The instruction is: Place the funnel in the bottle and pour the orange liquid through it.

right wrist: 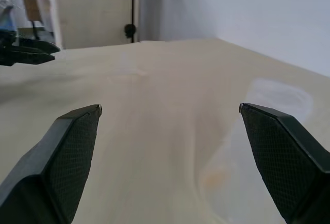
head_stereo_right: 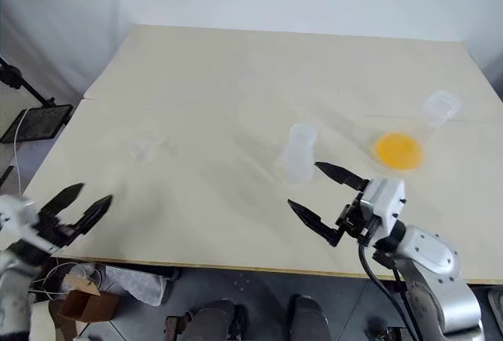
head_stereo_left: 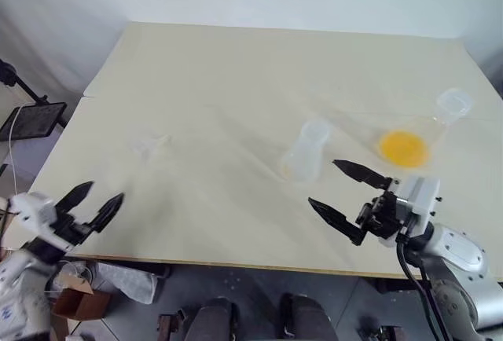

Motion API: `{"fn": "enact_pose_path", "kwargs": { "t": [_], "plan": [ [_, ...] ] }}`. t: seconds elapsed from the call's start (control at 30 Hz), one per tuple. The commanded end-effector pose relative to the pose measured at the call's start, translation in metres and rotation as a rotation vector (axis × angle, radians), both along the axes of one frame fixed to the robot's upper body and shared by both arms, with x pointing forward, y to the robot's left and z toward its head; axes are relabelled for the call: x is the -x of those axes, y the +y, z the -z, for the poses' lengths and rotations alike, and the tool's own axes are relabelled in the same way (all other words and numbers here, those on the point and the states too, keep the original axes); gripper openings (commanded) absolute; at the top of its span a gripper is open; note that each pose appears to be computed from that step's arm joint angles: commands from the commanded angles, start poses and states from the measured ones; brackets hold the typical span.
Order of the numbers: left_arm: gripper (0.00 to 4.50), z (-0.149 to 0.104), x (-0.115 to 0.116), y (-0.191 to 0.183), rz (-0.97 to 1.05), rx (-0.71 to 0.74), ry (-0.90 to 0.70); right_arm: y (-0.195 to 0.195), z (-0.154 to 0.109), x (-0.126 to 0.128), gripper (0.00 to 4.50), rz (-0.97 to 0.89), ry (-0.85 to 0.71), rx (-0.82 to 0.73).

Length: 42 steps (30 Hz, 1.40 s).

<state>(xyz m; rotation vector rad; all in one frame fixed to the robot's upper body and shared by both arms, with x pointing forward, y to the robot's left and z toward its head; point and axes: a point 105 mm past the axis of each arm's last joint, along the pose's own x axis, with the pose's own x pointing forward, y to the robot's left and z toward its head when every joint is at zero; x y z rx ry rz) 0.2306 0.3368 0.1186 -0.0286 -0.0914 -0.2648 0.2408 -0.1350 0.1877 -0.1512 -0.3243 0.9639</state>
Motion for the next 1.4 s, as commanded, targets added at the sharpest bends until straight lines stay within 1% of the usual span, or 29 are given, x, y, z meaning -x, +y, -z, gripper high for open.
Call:
{"fn": "enact_pose_path", "kwargs": {
  "t": [0.03,0.13,0.27,0.33,0.37,0.4,0.43,0.5,0.67,0.77,0.87,1.0,1.1,1.17,1.23,1.33,1.4],
  "plan": [
    [4.48,-0.017,0.013,0.005,-0.047,-0.028,-0.057,0.007,-0.006,0.0,4.5,-0.064,-0.014,-0.014],
    [4.48,-0.017,0.012,-0.002,-0.036,-0.029,-0.05,0.009,-0.006,-0.002,4.5,-0.089,-0.016,-0.016],
    [4.48,-0.023,-0.007,-0.026,0.035,-0.008,-0.05,0.009,-0.006,-0.006,4.5,-0.092,-0.019,-0.013],
    [4.48,-0.023,-0.026,-0.032,0.027,-0.017,-0.036,0.008,-0.006,-0.006,4.5,-0.088,-0.017,-0.012],
    [4.48,-0.026,-0.04,-0.041,0.044,-0.025,-0.028,0.007,-0.004,-0.006,4.5,-0.082,-0.013,-0.006],
    [4.48,-0.028,-0.05,-0.048,0.057,-0.032,-0.024,0.006,-0.003,-0.005,4.5,-0.079,-0.01,-0.003],
    [4.48,-0.033,-0.066,-0.059,0.083,-0.032,-0.023,0.004,-0.002,-0.003,4.5,-0.067,-0.007,0.004],
    [4.48,-0.039,-0.085,-0.071,0.102,-0.017,-0.024,0.0,-0.001,-0.001,4.5,-0.047,-0.003,0.006],
    [4.48,-0.033,-0.111,-0.081,0.125,-0.03,0.022,-0.002,-0.001,0.002,4.5,-0.012,-0.004,-0.001],
    [4.48,-0.029,-0.125,-0.08,0.093,-0.051,0.046,-0.002,-0.002,0.004,4.5,0.005,-0.006,-0.002],
    [4.48,-0.031,-0.129,-0.079,0.088,-0.043,0.039,-0.004,-0.002,0.006,4.5,0.029,-0.011,-0.004],
    [4.48,-0.025,-0.129,-0.08,0.088,-0.034,0.06,-0.008,-0.002,0.006,4.5,0.06,-0.011,-0.011],
    [3.88,-0.023,-0.13,-0.081,0.086,-0.032,0.062,-0.008,-0.002,0.006,4.5,0.065,-0.015,-0.018],
    [3.23,-0.025,-0.13,-0.081,0.09,-0.03,0.055,-0.007,-0.003,0.005,4.5,0.066,-0.018,-0.024],
    [2.64,-0.032,-0.125,-0.088,0.145,-0.024,0.011,-0.007,-0.002,0.005,4.5,0.067,-0.018,-0.024],
    [2.64,-0.041,-0.116,-0.093,0.198,-0.011,-0.041,-0.008,-0.001,0.005,4.5,0.069,-0.015,-0.027],
    [2.64,-0.039,-0.108,-0.092,0.204,-0.041,-0.042,-0.006,0.001,0.006,4.5,0.066,-0.008,-0.031]
  ]
}}
